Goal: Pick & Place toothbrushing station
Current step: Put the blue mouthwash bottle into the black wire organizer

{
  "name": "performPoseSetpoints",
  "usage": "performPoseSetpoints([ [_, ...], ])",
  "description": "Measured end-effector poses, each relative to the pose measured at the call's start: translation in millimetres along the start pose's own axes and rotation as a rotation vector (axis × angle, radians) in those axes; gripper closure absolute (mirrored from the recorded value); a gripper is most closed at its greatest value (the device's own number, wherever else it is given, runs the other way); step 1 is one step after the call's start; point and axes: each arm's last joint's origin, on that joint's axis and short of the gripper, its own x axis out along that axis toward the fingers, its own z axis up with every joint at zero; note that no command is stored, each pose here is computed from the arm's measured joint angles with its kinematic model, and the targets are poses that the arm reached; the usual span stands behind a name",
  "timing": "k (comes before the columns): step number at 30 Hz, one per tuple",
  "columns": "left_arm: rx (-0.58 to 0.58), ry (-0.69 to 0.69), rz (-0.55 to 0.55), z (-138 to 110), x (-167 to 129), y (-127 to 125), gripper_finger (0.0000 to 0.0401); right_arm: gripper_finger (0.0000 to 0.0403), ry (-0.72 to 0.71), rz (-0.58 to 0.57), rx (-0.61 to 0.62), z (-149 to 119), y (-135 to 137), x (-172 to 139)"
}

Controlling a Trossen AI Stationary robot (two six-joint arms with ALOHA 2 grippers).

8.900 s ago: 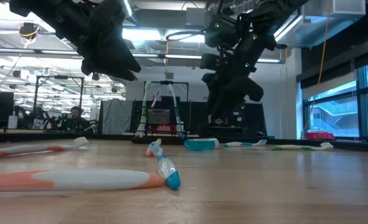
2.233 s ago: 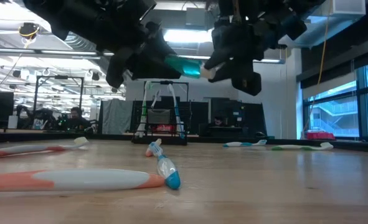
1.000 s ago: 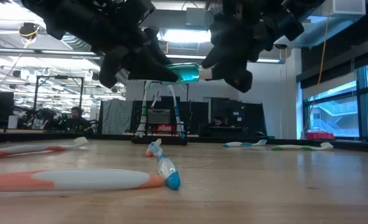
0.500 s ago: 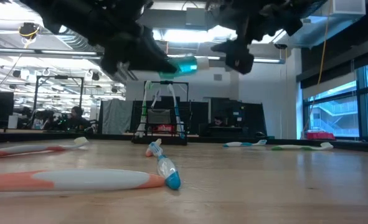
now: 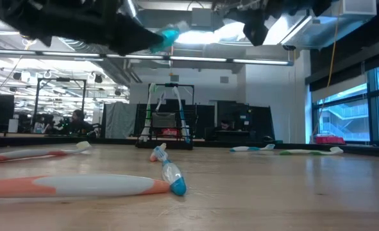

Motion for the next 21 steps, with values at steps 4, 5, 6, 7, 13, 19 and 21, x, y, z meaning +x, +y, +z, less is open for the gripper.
performPoseSetpoints([
  [4,-0.064,-0.105,0.011,-11,-11,7,0.0313,0.0183,-0.024,-0.095,-0.1,0,-3,1],
  [5,-0.08,-0.124,0.018,-13,-12,8,0.0313,0.0183,-0.033,-0.142,-0.136,1,-5,2],
  [6,-0.093,-0.14,0.03,-14,-14,9,0.0313,0.0183,-0.035,-0.198,-0.17,0,-8,3],
  [7,-0.105,-0.151,0.036,-16,-15,10,0.0313,0.0183,-0.039,-0.248,-0.201,0,-10,5],
  [13,-0.16,-0.252,0.051,-18,-22,12,0.0313,0.0183,-0.054,-0.389,-0.373,0,-23,21],
  [19,-0.217,-0.358,0.019,-16,-23,12,0.0313,0.0183,-0.077,-0.344,-0.545,-3,-37,53],
  [21,-0.22,-0.35,0.032,-19,-21,11,0.0313,0.0183,-0.099,-0.329,-0.616,-3,-39,60],
])
